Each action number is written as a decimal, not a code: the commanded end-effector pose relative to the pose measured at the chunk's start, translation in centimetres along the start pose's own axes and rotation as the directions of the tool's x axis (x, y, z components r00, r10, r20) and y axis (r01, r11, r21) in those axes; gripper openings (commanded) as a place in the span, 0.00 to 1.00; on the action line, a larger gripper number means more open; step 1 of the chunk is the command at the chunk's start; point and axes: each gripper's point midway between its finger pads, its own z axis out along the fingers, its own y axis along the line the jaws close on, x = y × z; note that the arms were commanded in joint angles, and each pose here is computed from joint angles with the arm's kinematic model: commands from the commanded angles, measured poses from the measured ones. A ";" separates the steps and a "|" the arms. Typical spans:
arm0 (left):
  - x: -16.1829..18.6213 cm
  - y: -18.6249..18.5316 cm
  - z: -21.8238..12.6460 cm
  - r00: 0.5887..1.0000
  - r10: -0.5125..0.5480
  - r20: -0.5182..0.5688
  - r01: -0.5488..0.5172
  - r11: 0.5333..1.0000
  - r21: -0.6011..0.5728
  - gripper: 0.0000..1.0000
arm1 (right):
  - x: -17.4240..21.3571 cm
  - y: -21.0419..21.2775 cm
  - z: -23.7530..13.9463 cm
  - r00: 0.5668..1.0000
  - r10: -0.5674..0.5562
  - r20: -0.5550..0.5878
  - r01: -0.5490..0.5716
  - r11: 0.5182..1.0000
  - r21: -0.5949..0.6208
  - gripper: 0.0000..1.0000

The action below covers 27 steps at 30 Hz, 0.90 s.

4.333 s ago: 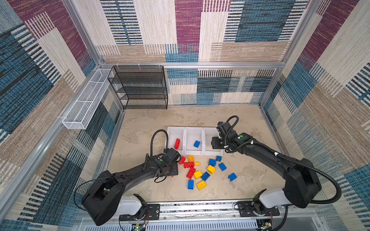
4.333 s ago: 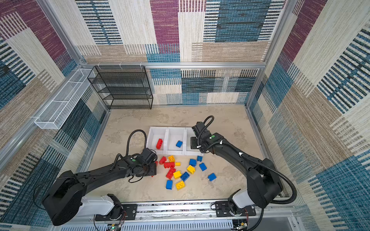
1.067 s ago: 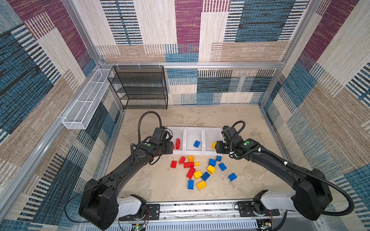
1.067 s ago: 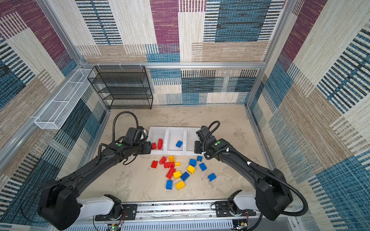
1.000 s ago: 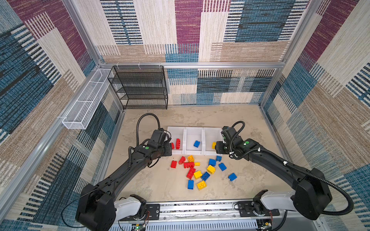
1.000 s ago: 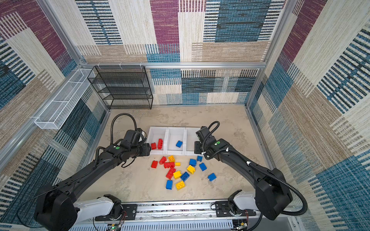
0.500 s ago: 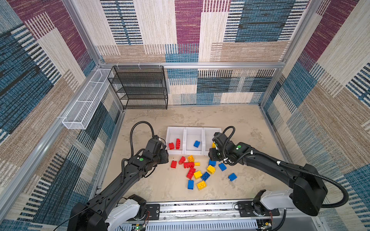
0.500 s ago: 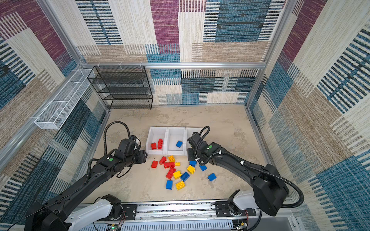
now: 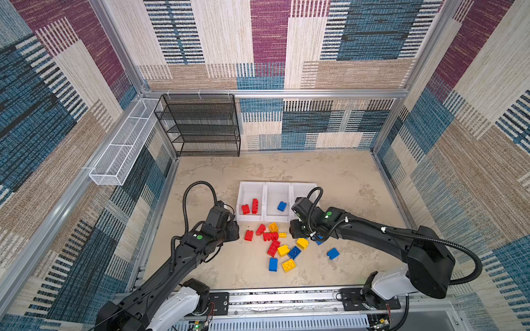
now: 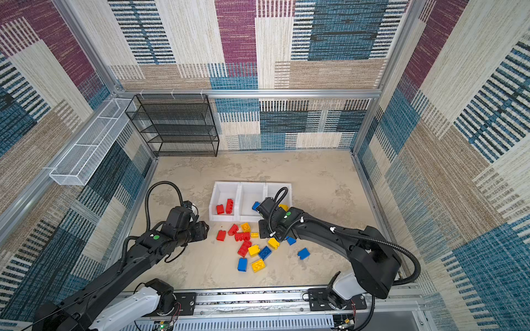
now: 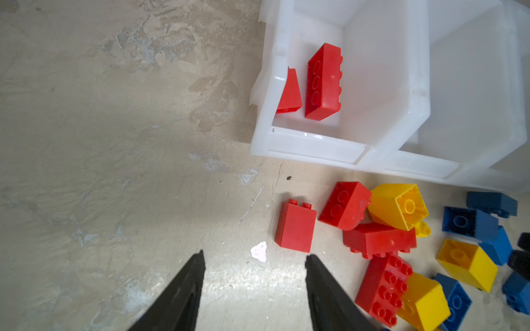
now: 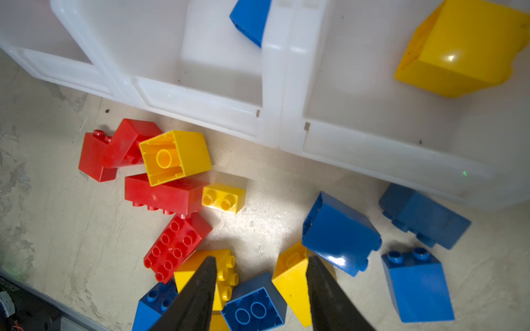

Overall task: Sort the legos into containers by color
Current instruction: 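Lower the right gripper onto a yellow brick among blue bricks and grasp it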

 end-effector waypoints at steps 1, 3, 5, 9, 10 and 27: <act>-0.1 -0.3 0.1 1.000 -0.025 0.008 0.025 1.000 0.018 0.60 | 1.4 -1.5 -0.2 0.999 0.045 -0.021 -0.044 0.998 0.047 0.54; -0.1 -0.4 0.2 1.000 -0.027 0.006 0.027 0.999 0.023 0.60 | 2.1 -1.8 0.0 0.998 0.049 -0.036 -0.047 0.998 0.047 0.54; 0.1 -0.4 0.4 1.000 -0.028 -0.004 0.028 0.999 0.025 0.60 | 2.4 -1.7 0.2 0.998 0.046 -0.043 -0.044 0.998 0.032 0.54; 0.1 -0.6 0.4 0.999 -0.030 -0.010 0.030 0.999 0.033 0.60 | 2.5 -1.6 0.5 0.999 0.020 -0.041 -0.019 1.000 0.022 0.54; 0.2 -0.6 0.5 0.999 -0.030 -0.012 0.031 0.999 0.034 0.60 | 2.5 -1.7 0.6 0.999 0.013 -0.041 -0.011 1.000 0.028 0.54; 0.5 -0.7 0.5 0.999 -0.044 -0.022 0.045 0.998 0.044 0.59 | 3.1 -2.5 2.0 0.997 -0.040 -0.067 0.045 0.997 0.069 0.56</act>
